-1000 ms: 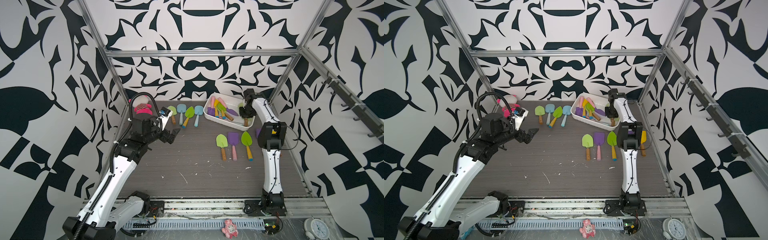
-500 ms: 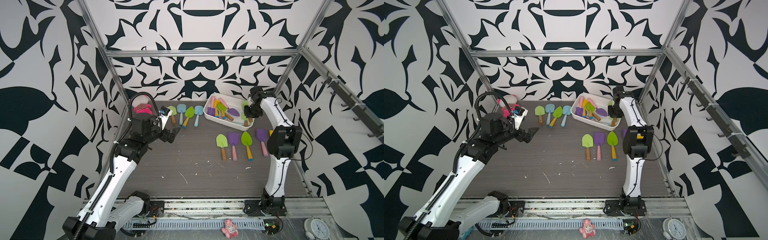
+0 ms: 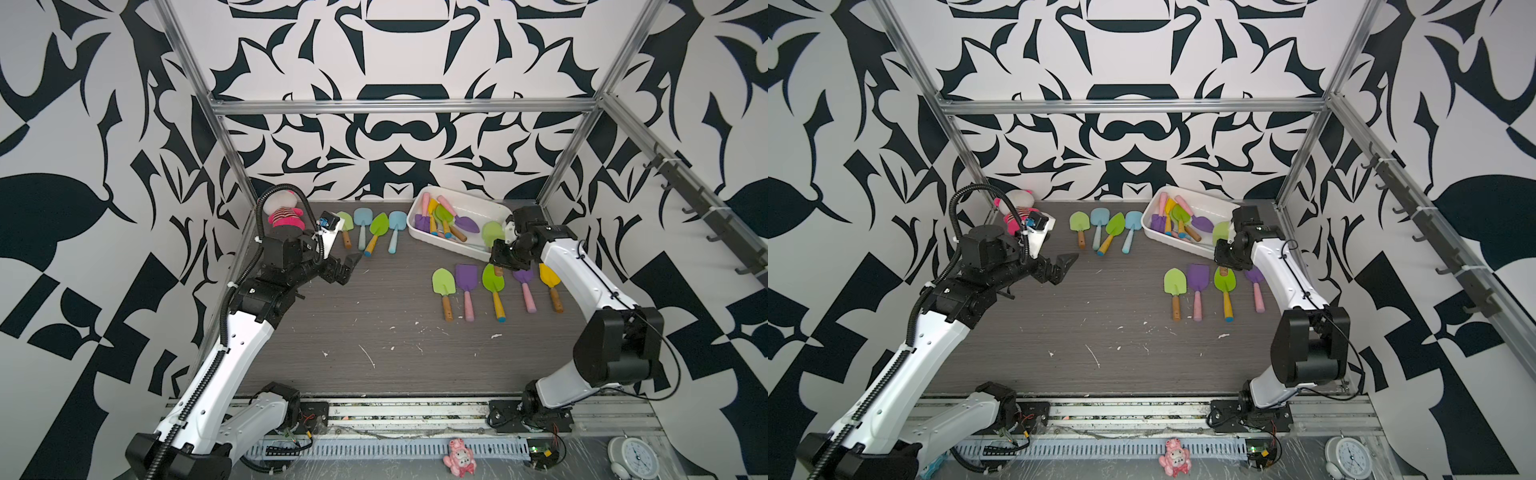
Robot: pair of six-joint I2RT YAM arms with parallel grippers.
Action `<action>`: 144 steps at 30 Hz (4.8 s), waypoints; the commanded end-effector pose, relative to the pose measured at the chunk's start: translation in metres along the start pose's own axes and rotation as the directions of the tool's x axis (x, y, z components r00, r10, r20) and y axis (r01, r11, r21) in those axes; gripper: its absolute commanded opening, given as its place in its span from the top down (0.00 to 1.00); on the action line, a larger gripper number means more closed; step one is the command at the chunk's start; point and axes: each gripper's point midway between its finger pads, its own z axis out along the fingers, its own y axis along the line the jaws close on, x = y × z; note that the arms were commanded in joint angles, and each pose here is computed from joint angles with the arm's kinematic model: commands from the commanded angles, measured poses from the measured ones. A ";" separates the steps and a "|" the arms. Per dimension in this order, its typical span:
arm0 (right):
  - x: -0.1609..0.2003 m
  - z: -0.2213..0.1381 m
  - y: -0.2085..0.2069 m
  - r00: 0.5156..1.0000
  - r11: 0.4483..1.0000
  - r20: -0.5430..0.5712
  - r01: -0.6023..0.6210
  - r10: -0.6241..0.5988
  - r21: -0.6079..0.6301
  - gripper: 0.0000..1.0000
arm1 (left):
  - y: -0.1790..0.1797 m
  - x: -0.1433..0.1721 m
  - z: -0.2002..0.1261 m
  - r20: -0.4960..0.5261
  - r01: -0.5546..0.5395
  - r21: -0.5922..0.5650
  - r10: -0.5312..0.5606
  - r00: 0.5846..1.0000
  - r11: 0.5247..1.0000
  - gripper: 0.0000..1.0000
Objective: Take the shovel out of the storage box
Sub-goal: Place the shovel at the center of the board, then pick up the shovel from the storage box.
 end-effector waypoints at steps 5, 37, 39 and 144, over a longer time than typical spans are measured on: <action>0.011 -0.011 0.015 0.998 0.996 0.053 -0.033 0.037 -0.082 1.00 | -0.004 -0.001 0.002 0.020 0.013 0.021 -0.014 1.000 1.000 0.01; 0.116 0.073 0.143 0.995 0.976 -0.090 0.032 -0.053 -0.216 1.00 | -0.007 0.022 -0.008 0.004 0.051 0.001 -0.051 0.999 0.999 0.01; 0.120 0.077 0.148 0.993 0.975 -0.101 0.040 -0.063 -0.218 1.00 | -0.007 0.023 -0.008 0.004 0.052 0.000 -0.052 0.999 0.999 0.01; -0.017 -0.062 0.160 0.982 0.980 0.165 0.116 -0.089 -0.162 0.32 | -0.001 -0.002 0.043 0.070 0.129 0.067 -0.134 0.988 0.989 0.01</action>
